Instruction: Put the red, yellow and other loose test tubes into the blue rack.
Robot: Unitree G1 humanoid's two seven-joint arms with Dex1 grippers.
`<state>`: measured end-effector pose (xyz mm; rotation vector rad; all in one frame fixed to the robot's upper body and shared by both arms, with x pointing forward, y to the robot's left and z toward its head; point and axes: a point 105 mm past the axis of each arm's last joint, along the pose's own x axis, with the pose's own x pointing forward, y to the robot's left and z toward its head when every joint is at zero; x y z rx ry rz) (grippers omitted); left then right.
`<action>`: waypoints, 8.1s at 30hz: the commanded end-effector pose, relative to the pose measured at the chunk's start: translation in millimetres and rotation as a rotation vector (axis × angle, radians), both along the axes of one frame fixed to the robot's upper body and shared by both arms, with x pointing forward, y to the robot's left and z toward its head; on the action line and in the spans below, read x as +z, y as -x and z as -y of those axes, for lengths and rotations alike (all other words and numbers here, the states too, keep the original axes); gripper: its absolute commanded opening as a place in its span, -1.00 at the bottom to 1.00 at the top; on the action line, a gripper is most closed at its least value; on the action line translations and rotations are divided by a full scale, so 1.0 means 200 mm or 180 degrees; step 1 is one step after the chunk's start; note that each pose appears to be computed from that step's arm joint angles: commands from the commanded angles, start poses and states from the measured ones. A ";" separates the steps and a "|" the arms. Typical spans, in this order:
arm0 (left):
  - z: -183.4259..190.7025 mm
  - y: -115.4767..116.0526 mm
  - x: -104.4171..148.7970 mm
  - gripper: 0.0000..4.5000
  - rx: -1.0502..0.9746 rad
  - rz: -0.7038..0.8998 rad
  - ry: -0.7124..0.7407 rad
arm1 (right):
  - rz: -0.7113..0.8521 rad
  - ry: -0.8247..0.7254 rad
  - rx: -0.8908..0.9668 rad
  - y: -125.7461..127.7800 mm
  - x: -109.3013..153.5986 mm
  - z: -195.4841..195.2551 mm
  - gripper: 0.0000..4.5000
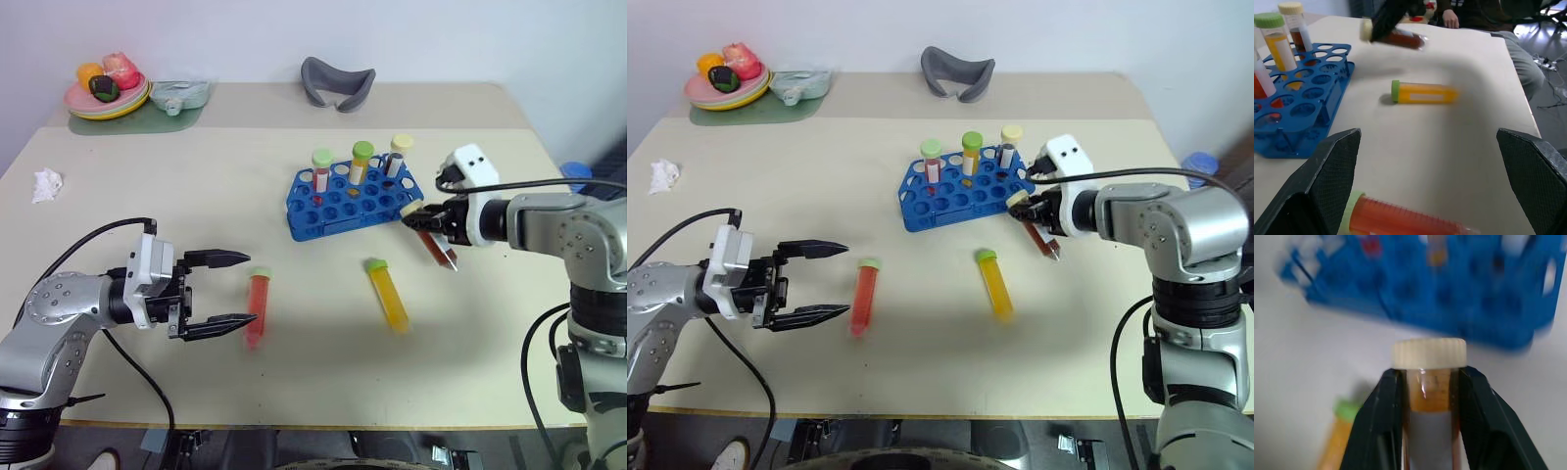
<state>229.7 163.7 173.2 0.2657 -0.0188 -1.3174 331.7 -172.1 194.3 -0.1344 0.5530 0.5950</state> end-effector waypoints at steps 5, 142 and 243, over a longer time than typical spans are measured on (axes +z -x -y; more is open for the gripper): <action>0.01 0.01 0.04 1.00 -0.0019 0.0126 0.0029 | -0.0123 0.0243 0.0222 0.04 -0.11 0.03 -0.60; 0.10 -0.03 0.02 1.00 0.0116 0.0105 0.0343 | 0.1761 -0.0202 -0.0382 -0.03 0.03 -0.02 0.99; 0.10 -0.07 -0.05 1.00 -0.0090 -0.0134 0.0366 | -0.1112 -0.0327 0.0298 0.18 -0.28 -0.22 0.99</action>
